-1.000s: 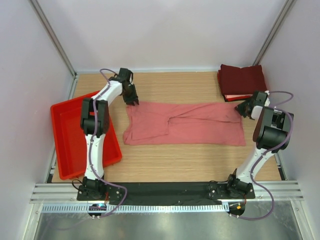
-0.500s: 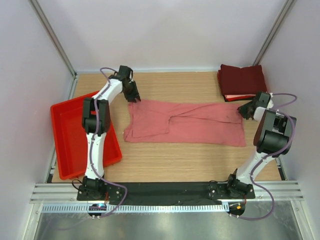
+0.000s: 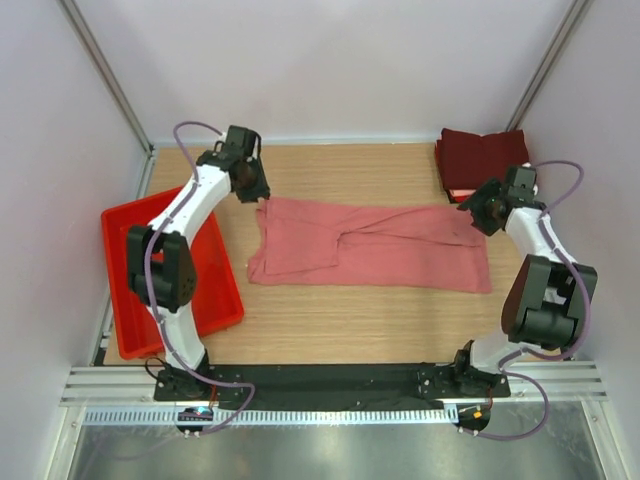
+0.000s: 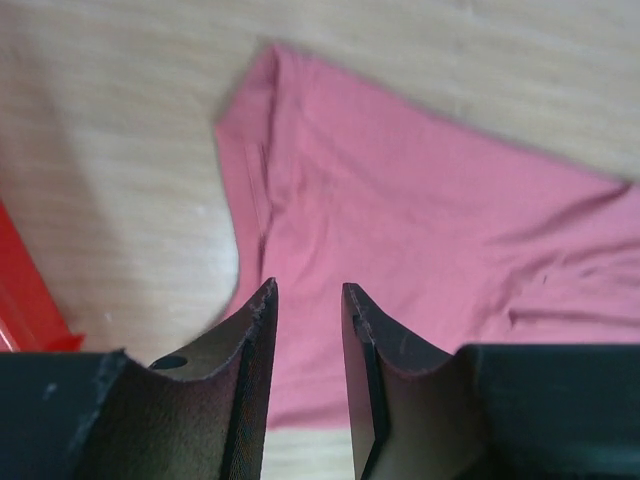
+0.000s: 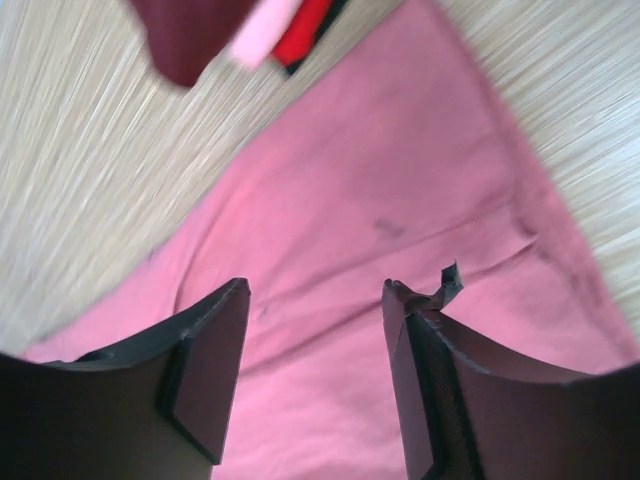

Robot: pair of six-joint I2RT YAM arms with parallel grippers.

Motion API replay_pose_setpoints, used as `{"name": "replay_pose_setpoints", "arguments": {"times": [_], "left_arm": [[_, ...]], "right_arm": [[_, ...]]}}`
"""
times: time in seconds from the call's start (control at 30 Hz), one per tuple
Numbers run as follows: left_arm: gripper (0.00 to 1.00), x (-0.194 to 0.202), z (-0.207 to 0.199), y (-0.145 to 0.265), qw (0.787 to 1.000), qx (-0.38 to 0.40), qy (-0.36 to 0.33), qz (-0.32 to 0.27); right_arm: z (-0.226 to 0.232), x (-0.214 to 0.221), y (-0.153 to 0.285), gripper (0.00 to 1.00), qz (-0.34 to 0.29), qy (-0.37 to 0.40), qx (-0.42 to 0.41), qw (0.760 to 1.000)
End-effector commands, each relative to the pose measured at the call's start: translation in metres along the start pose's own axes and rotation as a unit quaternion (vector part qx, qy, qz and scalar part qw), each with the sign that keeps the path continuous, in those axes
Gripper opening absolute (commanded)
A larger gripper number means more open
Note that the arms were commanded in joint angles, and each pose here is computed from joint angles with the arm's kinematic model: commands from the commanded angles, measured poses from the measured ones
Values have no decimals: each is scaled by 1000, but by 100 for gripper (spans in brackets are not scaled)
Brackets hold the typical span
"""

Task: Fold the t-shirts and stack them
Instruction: Fold the tshirt

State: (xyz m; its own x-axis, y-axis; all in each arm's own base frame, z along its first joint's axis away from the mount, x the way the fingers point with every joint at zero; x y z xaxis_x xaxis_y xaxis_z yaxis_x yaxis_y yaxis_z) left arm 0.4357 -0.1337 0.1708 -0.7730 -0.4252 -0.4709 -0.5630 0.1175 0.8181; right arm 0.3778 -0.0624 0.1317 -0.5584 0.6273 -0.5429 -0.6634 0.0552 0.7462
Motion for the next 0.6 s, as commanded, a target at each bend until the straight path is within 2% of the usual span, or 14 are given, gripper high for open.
{"name": "replay_pose_setpoints", "arguments": {"times": [0.0,0.07,0.13,0.17,0.2,0.37,0.5,0.57], "left_arm": [[34,40,-1,7,1000,-10,-23,15],[33,59,7,3,999,-26,-24,31],[33,73,12,-9,998,-41,-22,47],[33,80,18,-13,997,-50,-21,56],[33,84,20,-17,996,-55,-22,62],[33,102,28,-46,993,-80,-20,87],[33,90,18,-71,992,-90,-27,79],[33,88,24,-80,988,-121,-44,86]], "right_arm": [[25,3,29,68,-3,64,-19,998],[42,19,37,74,7,93,-31,995],[50,26,45,85,6,111,-40,993],[56,31,47,86,7,117,-49,992],[58,32,49,100,6,115,-55,992],[69,34,66,100,-14,111,-89,990],[73,35,74,100,-19,111,-102,988],[73,41,78,100,-15,111,-110,988]]}}
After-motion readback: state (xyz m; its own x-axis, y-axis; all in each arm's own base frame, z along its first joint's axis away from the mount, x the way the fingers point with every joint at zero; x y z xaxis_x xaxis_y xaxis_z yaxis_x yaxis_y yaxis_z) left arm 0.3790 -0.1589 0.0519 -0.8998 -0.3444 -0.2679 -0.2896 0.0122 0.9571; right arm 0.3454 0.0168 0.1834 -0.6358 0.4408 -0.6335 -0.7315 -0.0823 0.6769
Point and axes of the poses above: each gripper's point midway between its finger pads, its own y axis back along the fingers, its own z axis along the line the jaws close on, x = y × z, the point moved 3 cm from there along y, back along the fingers, and after that the axes turned 9 degrees about y, right-handed, at the moved point
